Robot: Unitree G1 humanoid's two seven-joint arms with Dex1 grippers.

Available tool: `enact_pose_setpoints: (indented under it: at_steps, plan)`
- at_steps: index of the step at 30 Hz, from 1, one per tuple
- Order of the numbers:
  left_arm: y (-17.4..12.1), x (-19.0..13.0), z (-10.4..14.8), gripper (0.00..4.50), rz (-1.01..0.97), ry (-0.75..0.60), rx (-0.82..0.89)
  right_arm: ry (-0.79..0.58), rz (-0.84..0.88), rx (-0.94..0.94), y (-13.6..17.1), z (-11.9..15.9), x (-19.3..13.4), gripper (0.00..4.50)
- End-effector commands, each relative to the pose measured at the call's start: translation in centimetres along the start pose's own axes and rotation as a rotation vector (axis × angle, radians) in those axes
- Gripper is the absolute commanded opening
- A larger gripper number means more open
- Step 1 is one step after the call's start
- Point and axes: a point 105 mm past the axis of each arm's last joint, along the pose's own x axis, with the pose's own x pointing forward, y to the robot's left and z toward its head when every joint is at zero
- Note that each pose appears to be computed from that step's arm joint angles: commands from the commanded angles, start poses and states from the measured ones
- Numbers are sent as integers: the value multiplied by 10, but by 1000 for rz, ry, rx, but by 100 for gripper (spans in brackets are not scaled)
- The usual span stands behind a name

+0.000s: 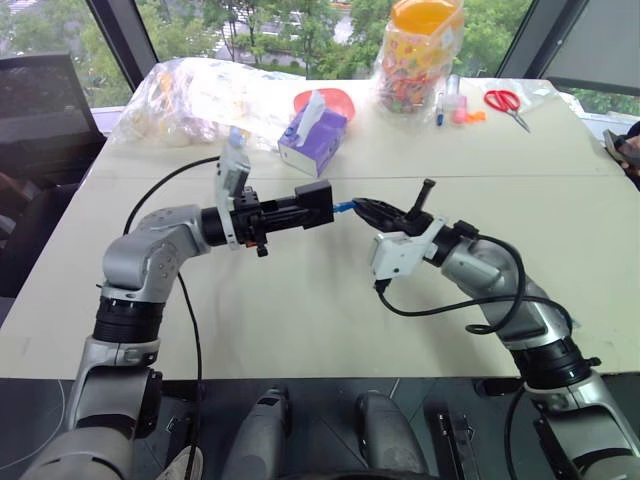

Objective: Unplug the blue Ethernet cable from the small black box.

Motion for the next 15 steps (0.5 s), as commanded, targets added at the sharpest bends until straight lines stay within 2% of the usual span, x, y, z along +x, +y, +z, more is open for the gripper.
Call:
enact_pose_setpoints:
  at_steps: [1, 5, 8, 10, 12, 14, 15]
  plan:
    - [-1, -2, 6, 49, -4, -3, 47, -40, -45, -17, -16, 11, -3, 0]
    - [3, -4, 3, 49, 21, 16, 63, -49, -51, 18, -20, 12, -1, 0]
    - [5, -4, 4, 49, 20, 8, 85, -62, -16, 84, -20, 13, -1, 95]
    - [6, -4, 5, 49, 14, 5, 93, -44, 72, 181, -12, 10, -3, 187]
    - [5, -7, 4, 49, -3, 14, 103, -49, 225, 362, 0, 13, -10, 290]
    - [3, -9, 2, 49, -35, 44, 121, -65, 313, 527, -2, 18, -16, 386]
    - [2, -10, 1, 49, -54, 60, 128, -73, 319, 585, -8, 19, -16, 386]
